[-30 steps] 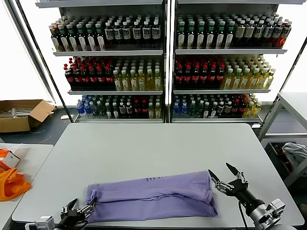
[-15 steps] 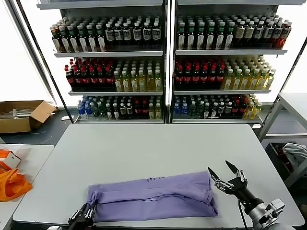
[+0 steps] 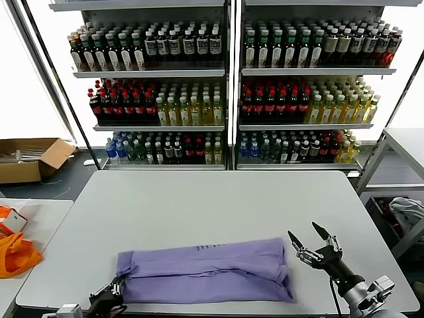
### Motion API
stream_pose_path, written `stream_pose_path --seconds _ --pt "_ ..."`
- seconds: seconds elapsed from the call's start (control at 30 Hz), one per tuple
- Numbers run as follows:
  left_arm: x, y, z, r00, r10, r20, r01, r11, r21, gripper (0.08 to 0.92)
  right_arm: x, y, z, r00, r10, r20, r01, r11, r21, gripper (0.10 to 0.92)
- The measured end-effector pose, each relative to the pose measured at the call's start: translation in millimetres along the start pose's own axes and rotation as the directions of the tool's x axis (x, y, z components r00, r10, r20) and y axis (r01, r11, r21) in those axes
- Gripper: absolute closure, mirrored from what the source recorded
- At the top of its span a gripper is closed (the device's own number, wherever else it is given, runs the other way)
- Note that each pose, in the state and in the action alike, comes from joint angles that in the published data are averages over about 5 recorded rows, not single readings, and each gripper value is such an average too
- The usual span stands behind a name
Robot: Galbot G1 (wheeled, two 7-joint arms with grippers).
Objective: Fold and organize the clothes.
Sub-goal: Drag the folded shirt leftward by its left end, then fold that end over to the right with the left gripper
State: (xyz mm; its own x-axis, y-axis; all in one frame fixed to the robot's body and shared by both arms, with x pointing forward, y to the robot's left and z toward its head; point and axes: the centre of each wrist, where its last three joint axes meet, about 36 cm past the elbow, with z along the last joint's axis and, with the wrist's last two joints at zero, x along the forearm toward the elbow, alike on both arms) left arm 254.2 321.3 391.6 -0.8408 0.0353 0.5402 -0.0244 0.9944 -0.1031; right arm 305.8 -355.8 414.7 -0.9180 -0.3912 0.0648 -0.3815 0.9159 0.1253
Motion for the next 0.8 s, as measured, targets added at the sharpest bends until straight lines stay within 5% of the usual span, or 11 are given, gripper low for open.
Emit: stream_pose_path --seconds 0.2,0.5,0.8 --pt "-13.6 57.1 -32.7 0.9945 -0.067 0.081 0.071 0.997 -0.04 0.906 0.8 1.3 -4.4 1.0 -0.005 0.006 0.005 1.0 0.004 0.2" --pt "-18.6 171.9 -96.2 0.9738 -0.16 0.161 0.188 0.967 -0.171 0.906 -2.0 5.1 -1.1 1.0 -0.004 0.024 0.004 1.0 -0.01 0.2" --pt "-14.1 176.6 -151.8 0.9647 -0.1 0.243 0.156 0.963 -0.221 0.906 2.4 9.4 -2.5 1.0 0.003 0.028 -0.002 1.0 -0.013 0.2"
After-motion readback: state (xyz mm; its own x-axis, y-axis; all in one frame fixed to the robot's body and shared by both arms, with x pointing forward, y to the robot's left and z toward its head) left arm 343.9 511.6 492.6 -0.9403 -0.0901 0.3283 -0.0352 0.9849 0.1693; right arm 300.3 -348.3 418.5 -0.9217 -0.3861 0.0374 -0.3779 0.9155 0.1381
